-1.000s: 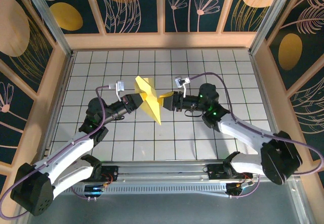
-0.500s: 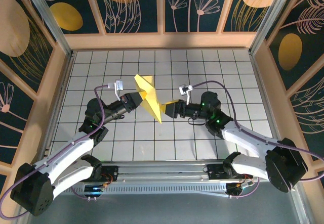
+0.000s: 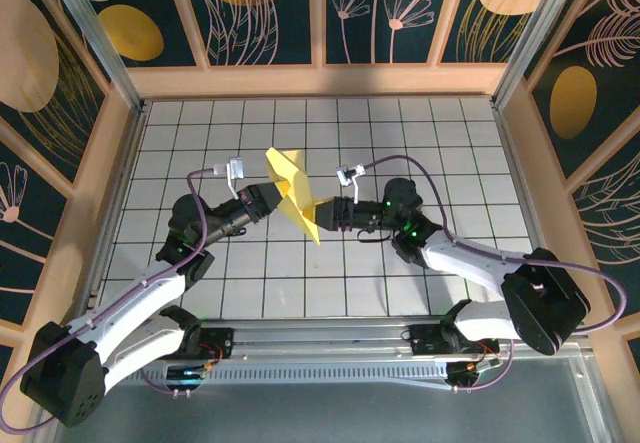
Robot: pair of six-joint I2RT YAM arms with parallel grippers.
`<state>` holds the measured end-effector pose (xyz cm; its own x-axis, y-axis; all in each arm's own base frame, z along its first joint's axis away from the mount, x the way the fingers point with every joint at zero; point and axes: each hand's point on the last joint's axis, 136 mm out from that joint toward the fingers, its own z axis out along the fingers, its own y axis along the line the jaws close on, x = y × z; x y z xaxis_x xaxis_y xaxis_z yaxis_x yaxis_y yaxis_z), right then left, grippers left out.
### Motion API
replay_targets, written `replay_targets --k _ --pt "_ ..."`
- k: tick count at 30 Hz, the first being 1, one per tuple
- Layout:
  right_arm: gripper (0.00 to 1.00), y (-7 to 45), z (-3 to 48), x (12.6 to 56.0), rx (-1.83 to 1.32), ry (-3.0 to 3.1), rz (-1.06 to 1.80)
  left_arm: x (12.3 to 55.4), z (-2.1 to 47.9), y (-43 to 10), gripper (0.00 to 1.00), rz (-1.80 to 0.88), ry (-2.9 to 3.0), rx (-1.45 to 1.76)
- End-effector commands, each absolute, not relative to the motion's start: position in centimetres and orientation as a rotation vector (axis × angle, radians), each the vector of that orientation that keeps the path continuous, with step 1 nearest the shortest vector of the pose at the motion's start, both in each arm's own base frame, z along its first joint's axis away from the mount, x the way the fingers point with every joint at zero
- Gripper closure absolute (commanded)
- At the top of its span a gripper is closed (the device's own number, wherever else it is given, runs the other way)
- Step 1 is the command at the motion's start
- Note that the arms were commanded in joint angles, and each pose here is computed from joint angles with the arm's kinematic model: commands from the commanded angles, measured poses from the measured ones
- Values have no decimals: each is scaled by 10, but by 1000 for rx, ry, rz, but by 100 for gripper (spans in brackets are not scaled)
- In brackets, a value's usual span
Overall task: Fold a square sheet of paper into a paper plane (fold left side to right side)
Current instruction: Turn over the paper at the center of the table.
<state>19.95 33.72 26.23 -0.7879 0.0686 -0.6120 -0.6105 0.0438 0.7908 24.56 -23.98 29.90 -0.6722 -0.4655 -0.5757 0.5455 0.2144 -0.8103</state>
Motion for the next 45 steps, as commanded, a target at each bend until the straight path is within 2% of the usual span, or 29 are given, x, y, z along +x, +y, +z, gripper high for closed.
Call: replay_targets --k 1,6,10,13,15,17,20,23,31,34,39,45 --pt "43 341 291 200 -605 1732 1780 241 305 -242 100 -1601 1647 102" --pt "55 340 296 203 -613 1732 1758 242 303 -241 100 -1600 1655 94" --pt "72 339 296 207 -611 1748 1716 242 301 -241 97 -1594 1660 93" --pt "87 337 299 208 -609 1745 1690 247 293 -238 82 -1533 1693 74" --pt "95 336 300 208 -616 1747 1675 254 281 -231 66 -1442 1746 32" --pt "99 335 298 210 -619 1765 1638 259 273 -223 62 -1358 1780 -8" --pt "100 330 289 219 -603 1833 1510 266 263 -201 54 -1210 1815 -104" --pt "100 319 270 238 -557 1944 1261 266 259 -175 49 -1075 1810 -198" --pt "100 247 171 286 -445 2280 -48 254 252 -125 47 -857 1787 -333" --pt "100 233 144 290 -487 2271 -417 253 243 -117 48 -811 1809 -371" --pt "100 241 107 295 -577 2209 -745 253 237 -115 48 -806 1817 -393" --pt "100 262 59 294 -680 2236 -834 255 235 -119 48 -819 1831 -385"
